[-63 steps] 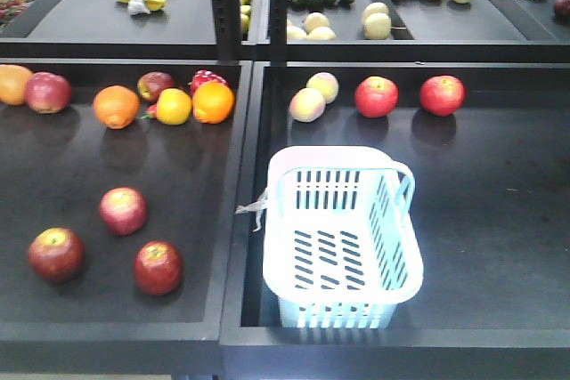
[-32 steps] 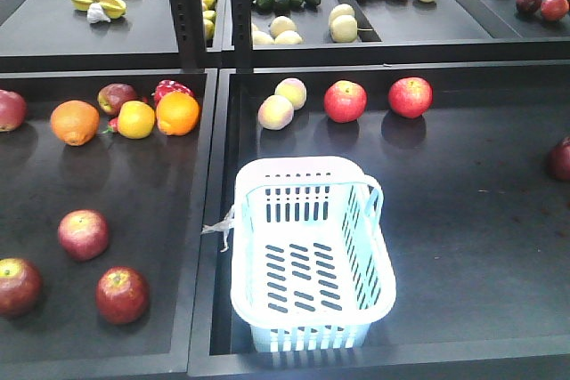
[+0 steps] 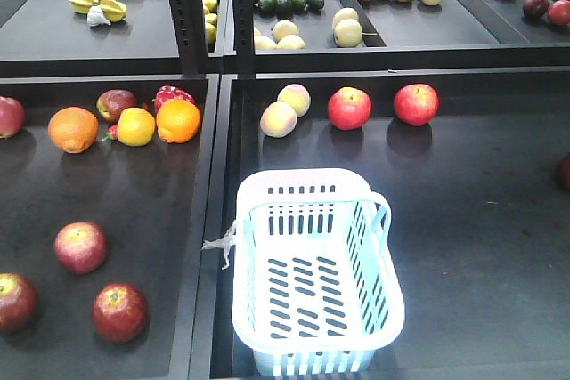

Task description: Pick three apples into basket with both arms

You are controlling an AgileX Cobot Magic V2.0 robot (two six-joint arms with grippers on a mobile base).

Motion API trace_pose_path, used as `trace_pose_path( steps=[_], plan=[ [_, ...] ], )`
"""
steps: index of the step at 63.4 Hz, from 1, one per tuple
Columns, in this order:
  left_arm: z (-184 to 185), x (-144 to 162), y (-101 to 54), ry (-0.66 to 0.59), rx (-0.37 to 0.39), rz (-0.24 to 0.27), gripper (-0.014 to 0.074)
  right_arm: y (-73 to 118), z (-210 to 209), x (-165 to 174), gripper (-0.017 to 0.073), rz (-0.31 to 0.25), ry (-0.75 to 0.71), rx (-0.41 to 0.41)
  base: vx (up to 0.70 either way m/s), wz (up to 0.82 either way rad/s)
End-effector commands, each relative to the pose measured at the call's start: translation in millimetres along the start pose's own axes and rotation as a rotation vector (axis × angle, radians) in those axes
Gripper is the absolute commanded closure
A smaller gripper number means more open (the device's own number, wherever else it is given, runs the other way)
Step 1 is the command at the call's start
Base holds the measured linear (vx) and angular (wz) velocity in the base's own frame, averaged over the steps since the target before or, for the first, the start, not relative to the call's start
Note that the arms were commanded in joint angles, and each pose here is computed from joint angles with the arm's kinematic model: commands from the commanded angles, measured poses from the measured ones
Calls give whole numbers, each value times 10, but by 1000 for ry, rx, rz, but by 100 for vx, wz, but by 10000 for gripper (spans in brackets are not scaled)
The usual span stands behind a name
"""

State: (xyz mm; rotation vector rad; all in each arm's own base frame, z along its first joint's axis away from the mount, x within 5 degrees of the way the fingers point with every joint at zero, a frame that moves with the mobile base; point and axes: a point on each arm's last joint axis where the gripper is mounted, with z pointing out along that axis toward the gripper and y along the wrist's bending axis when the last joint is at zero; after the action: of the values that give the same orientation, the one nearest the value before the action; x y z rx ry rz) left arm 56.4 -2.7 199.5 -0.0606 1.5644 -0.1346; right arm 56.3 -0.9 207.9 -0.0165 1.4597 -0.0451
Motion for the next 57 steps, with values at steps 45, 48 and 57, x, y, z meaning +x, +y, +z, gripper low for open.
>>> trace_pose_path(
  steps=[45, 48, 57],
  plan=[
    [-4, 6, 1, -61, 9, -10, 600, -3, -8, -18, 566, -7, -63, 7, 5, 3],
    [-4, 6, 1, -61, 9, -10, 600, -3, -8, -18, 566, -7, -63, 7, 0, 0],
    [-4, 6, 1, -61, 9, -10, 600, -3, -8, -18, 566, -7, -63, 7, 0, 0]
  ],
)
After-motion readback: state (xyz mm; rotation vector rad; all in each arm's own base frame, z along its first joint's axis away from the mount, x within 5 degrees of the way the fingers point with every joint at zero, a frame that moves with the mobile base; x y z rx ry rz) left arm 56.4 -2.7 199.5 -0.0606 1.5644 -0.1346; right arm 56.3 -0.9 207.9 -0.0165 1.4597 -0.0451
